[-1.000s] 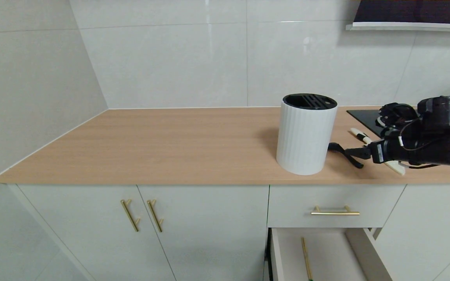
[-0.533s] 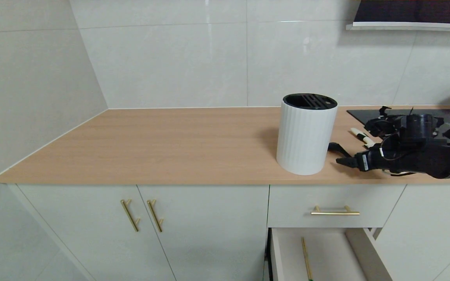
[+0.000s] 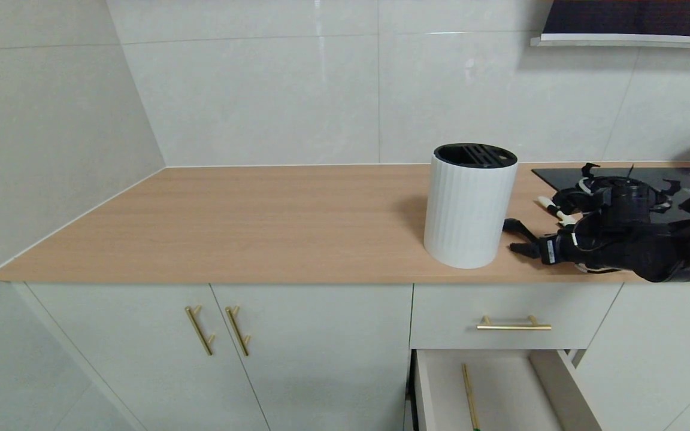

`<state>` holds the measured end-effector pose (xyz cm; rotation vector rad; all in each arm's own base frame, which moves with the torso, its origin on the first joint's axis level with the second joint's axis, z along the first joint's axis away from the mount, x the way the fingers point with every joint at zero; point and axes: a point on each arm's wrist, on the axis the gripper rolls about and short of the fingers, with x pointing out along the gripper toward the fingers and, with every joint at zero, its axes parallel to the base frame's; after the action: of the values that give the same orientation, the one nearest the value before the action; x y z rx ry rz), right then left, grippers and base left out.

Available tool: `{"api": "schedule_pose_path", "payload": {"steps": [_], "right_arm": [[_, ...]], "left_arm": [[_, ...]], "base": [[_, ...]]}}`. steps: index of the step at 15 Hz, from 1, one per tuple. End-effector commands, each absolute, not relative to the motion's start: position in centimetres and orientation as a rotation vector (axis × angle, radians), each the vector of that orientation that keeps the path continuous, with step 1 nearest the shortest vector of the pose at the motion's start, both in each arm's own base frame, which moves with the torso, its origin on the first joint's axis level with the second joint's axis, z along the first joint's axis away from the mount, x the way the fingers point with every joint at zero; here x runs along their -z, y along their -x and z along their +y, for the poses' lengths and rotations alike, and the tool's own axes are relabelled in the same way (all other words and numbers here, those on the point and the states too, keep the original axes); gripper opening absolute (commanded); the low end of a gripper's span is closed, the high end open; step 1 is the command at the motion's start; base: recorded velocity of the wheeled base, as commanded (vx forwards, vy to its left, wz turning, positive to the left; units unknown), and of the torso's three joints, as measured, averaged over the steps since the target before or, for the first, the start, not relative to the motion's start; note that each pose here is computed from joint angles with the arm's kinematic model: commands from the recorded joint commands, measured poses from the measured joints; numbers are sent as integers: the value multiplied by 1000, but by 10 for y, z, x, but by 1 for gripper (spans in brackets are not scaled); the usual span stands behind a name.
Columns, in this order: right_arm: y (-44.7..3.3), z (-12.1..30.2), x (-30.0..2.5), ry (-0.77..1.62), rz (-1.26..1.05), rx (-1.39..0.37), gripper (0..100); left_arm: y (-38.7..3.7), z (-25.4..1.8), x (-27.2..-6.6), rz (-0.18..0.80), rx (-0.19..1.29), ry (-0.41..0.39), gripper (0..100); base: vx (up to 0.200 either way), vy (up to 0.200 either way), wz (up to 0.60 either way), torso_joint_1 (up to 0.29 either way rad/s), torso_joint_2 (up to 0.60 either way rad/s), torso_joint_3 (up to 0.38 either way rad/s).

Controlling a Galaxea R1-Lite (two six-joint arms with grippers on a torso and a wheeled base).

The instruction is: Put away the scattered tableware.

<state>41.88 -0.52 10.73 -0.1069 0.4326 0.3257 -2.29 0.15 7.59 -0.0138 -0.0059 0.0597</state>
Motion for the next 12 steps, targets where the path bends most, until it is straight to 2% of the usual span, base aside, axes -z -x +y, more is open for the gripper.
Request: {"api": "schedule_pose_path", "payload": {"steps": [1, 4, 7, 9, 12], "right_arm": [[-420, -5, -100, 102, 453, -328, 0], [-421, -5, -99, 102, 455, -326, 0], [-415, -5, -113, 88, 458, -268, 0], [-396, -3, -138, 42, 509, -187, 0], [-341, 19, -173, -70, 535, -159, 0]], "left_arm": [[23, 1, -76, -5, -60, 14, 100], [23, 1, -76, -5, -60, 14, 100], [23, 1, -76, -5, -60, 14, 100], [23, 1, -76, -5, -60, 14, 100], [23, 1, -76, -5, -60, 14, 100]], "base": [[0, 0, 0, 0, 0, 0], [0, 0, 0, 0, 0, 0], [0, 0, 0, 0, 0, 0], [0, 0, 0, 0, 0, 0], [0, 0, 0, 0, 0, 0]]}}
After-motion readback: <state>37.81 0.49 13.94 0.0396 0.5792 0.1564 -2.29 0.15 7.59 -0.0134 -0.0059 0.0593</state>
